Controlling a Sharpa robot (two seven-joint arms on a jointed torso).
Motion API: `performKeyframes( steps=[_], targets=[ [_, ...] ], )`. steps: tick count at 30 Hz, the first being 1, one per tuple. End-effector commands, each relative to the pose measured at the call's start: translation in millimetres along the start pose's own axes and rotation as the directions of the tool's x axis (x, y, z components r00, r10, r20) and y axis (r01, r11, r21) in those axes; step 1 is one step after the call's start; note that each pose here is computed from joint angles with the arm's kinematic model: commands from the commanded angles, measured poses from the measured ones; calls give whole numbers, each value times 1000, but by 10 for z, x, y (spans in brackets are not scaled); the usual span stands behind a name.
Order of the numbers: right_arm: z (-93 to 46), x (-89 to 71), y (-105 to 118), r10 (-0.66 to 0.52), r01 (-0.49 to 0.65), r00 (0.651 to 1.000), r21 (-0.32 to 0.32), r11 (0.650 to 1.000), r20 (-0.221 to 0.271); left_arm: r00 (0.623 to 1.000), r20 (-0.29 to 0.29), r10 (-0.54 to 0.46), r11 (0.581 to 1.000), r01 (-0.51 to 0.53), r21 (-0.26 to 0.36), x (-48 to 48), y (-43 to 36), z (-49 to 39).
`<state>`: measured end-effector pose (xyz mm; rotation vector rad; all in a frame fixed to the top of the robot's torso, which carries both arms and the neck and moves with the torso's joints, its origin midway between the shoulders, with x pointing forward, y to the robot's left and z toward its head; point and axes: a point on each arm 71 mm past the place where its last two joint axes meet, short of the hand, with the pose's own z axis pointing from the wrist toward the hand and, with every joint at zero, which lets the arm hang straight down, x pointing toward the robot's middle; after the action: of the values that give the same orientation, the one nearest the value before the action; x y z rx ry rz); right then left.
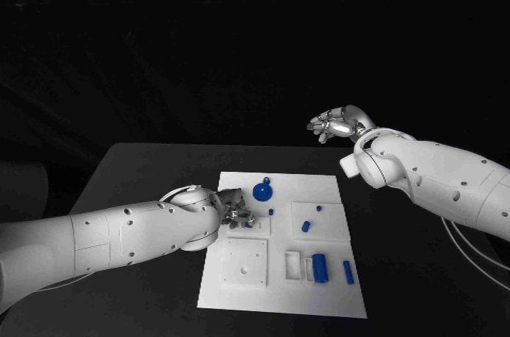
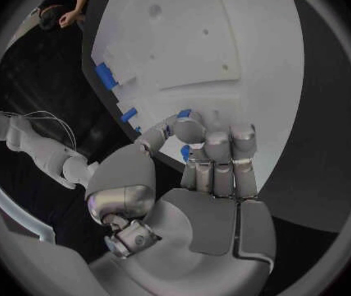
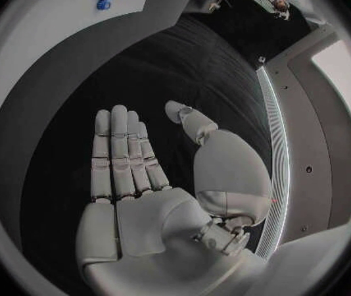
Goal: Assemble the parts on the task board
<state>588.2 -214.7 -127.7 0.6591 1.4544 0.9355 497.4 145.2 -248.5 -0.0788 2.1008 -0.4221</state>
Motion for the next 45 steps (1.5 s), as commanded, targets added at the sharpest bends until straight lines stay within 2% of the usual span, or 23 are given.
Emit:
performKeyframes(
  steps=[1, 30, 45],
  targets=[
    [0, 16, 5, -1, 1, 1000, -5, 1000, -17, 999, -49, 12, 1000, -12, 8, 67, -36, 9],
    [3, 30, 5, 0, 0, 1000, -3, 1000, -23, 997, -71, 21, 999, -19, 31, 101, -124, 23],
    [4, 36, 6, 0, 0, 1000, -3, 1000, -26, 998, -68, 17, 999, -15, 29, 94, -116, 31]
  ],
)
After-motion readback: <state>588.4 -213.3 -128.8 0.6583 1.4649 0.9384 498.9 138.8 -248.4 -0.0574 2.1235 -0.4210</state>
